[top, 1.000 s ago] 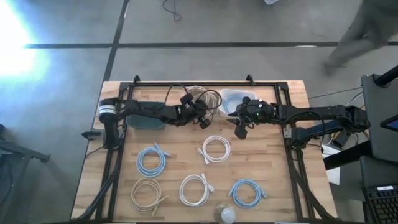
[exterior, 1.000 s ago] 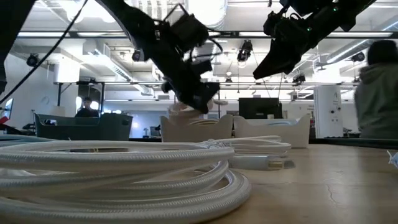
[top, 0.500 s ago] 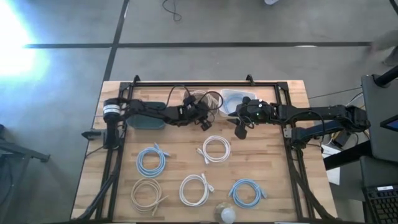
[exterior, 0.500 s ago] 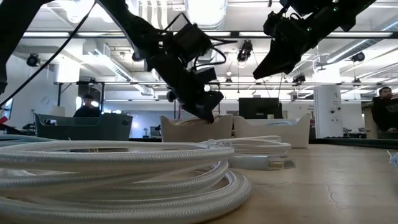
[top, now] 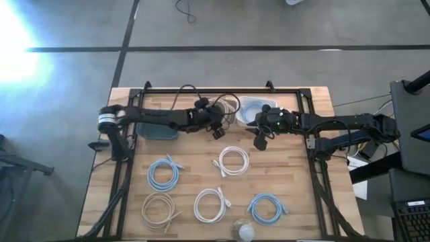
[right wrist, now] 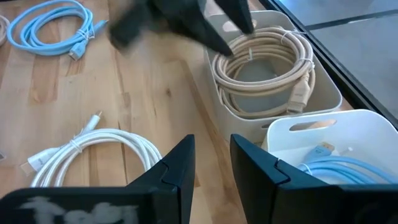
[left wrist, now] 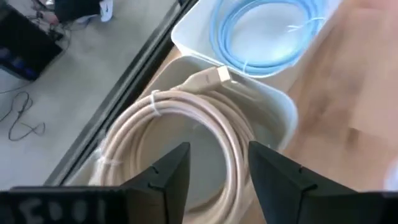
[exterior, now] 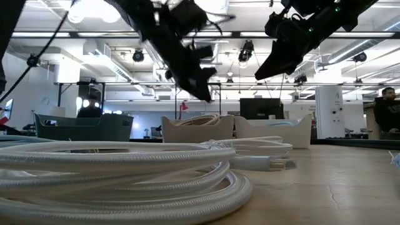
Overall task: Pick & Place USB Port
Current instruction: Put the brown USB cable into the gray bin
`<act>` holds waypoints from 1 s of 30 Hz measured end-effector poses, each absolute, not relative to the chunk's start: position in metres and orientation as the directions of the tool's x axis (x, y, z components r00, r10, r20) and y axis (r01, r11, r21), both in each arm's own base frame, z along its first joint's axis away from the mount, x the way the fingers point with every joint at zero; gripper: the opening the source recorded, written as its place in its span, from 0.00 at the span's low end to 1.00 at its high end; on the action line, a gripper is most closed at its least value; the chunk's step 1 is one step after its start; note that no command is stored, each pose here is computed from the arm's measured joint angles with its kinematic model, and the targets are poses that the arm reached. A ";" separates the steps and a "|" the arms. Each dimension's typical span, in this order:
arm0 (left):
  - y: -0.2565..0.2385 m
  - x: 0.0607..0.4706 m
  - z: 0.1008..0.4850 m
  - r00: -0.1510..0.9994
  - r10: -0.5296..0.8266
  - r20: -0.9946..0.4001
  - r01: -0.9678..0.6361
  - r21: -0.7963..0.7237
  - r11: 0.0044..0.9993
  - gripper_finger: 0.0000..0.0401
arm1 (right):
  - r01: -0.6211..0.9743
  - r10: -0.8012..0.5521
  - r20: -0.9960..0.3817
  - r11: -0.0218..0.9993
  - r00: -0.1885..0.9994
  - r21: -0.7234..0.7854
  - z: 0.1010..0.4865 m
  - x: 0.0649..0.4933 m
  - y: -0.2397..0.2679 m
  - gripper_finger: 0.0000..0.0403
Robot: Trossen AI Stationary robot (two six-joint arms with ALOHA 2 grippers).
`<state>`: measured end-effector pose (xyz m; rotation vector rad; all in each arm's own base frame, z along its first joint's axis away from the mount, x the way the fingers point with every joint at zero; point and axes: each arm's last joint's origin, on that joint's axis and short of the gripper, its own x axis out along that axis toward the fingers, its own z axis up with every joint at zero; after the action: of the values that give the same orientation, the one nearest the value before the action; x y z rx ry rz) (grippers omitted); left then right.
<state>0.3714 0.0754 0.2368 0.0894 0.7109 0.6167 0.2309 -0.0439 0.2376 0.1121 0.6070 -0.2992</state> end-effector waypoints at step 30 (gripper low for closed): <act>-0.156 0.268 0.256 0.431 -0.076 -0.899 0.023 -0.073 0.997 0.42 | 0.330 -0.241 -0.596 0.943 0.766 0.044 0.231 0.231 -0.044 0.18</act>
<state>0.2685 -0.1560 0.2565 -0.0524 1.1239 -0.0618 0.2307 -0.0437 0.2311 0.1494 0.6254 -0.3112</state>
